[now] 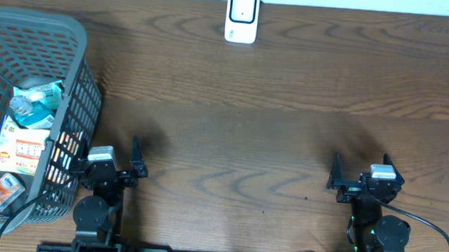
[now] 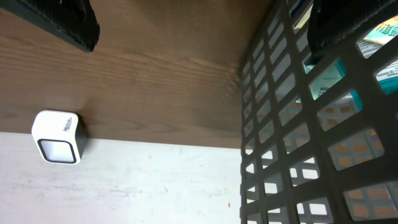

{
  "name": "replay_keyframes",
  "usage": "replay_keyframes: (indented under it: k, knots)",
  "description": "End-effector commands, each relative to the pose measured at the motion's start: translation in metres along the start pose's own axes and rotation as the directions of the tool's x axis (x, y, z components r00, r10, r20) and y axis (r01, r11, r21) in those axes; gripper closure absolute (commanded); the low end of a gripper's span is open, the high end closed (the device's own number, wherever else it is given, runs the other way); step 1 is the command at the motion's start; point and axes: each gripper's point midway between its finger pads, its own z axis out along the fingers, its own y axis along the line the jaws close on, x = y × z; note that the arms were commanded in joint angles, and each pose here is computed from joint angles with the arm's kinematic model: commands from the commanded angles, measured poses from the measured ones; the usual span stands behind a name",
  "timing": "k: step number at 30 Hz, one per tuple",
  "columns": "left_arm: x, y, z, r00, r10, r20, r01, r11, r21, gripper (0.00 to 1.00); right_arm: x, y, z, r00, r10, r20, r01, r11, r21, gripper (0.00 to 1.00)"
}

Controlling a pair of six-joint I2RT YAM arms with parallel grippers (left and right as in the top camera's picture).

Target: Scan the item barcode

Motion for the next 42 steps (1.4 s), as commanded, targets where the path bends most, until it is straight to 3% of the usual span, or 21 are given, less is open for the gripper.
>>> replay_keyframes:
  k: [1,28,32,42]
  knots:
    - [0.018,0.001,0.002,0.999,-0.001,-0.041,0.0,1.0,-0.005,0.02,0.002,0.003,0.0,1.0,-0.01,-0.001,0.01,1.0,-0.012,0.01]
    - [0.014,0.003,0.003,1.0,0.005,-0.023,-0.005,1.0,-0.015,0.02,0.003,0.003,0.0,1.0,-0.01,-0.002,0.01,1.0,-0.012,0.01]
    - [0.014,-0.022,0.001,0.992,-0.12,-0.041,0.125,0.984,0.126,0.02,0.002,0.003,0.0,1.0,-0.009,-0.001,0.009,1.0,-0.012,0.01]
    - [0.007,-0.054,-0.006,0.977,-0.201,-0.067,0.212,0.928,0.308,0.02,0.003,0.003,0.0,1.0,-0.009,-0.002,0.009,1.0,-0.012,0.01]
